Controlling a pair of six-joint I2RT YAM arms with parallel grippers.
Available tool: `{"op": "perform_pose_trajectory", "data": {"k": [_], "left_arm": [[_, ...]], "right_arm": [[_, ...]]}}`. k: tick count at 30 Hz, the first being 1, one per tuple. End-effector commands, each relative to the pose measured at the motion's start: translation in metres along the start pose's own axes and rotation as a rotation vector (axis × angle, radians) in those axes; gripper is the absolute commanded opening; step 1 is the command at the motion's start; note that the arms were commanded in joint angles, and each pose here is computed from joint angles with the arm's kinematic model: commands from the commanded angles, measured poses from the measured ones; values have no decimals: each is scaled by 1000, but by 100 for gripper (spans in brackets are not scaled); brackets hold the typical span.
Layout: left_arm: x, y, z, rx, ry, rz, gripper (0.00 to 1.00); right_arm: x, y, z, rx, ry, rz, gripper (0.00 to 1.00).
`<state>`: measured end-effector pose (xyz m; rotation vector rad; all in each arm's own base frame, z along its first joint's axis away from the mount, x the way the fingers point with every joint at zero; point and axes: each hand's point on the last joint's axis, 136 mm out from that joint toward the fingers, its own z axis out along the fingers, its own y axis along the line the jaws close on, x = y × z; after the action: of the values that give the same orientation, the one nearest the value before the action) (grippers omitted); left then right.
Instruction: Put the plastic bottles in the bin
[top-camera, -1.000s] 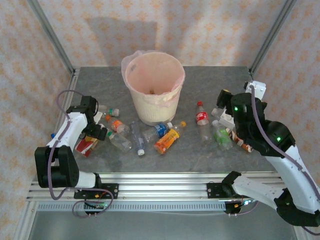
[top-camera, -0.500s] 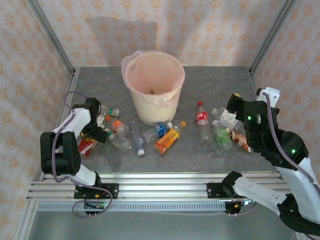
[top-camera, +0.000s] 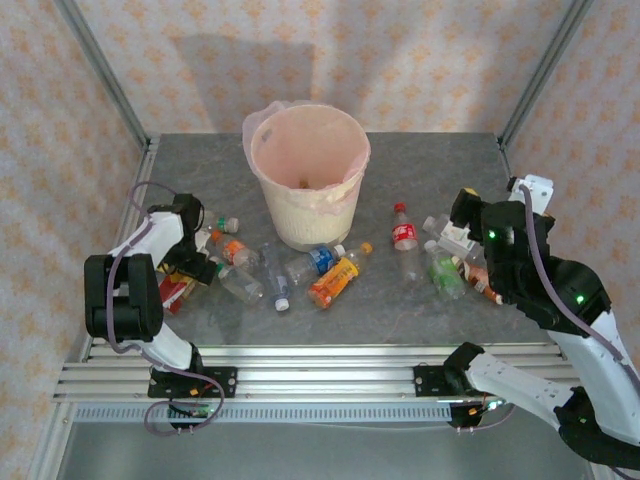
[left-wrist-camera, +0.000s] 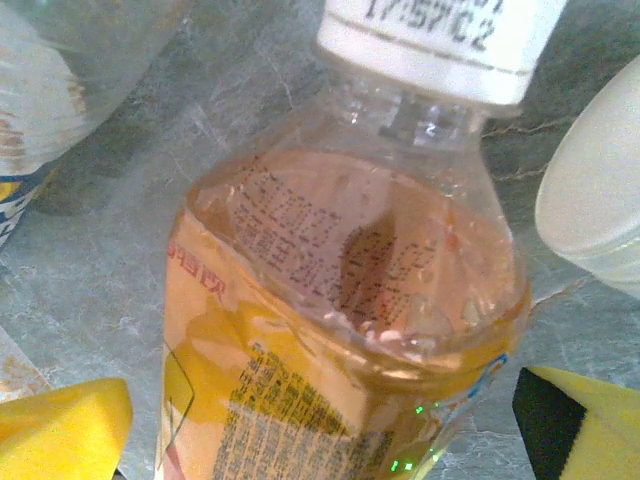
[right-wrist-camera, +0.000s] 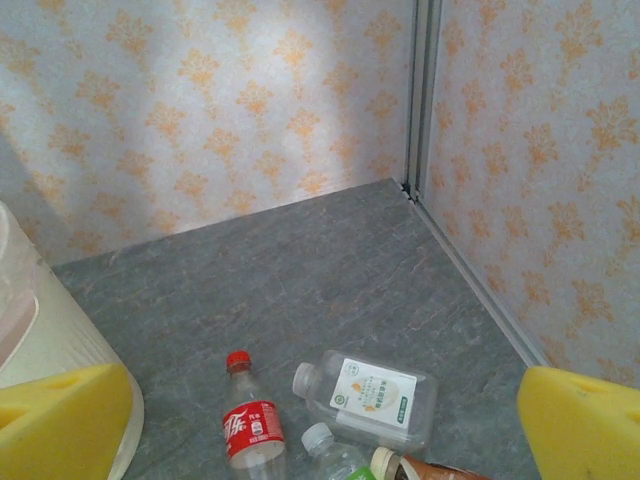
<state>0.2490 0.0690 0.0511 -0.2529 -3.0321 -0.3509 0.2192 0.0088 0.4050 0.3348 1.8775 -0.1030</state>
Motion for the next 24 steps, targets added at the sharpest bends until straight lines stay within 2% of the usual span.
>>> {"op": "perform_pose_trajectory", "data": {"k": [1,10,24], "left_arm": [[0,-5,-3,24,16,40,98],[1,-13,3,49,53,70,90],[2,-16,12,48,102,92,90]], "right_arm": [[1,-7,1,41,-9,-9,99],[4,-11,2,63,-7,-17,99],[5,-17,0,78,-21,-10,99]]}}
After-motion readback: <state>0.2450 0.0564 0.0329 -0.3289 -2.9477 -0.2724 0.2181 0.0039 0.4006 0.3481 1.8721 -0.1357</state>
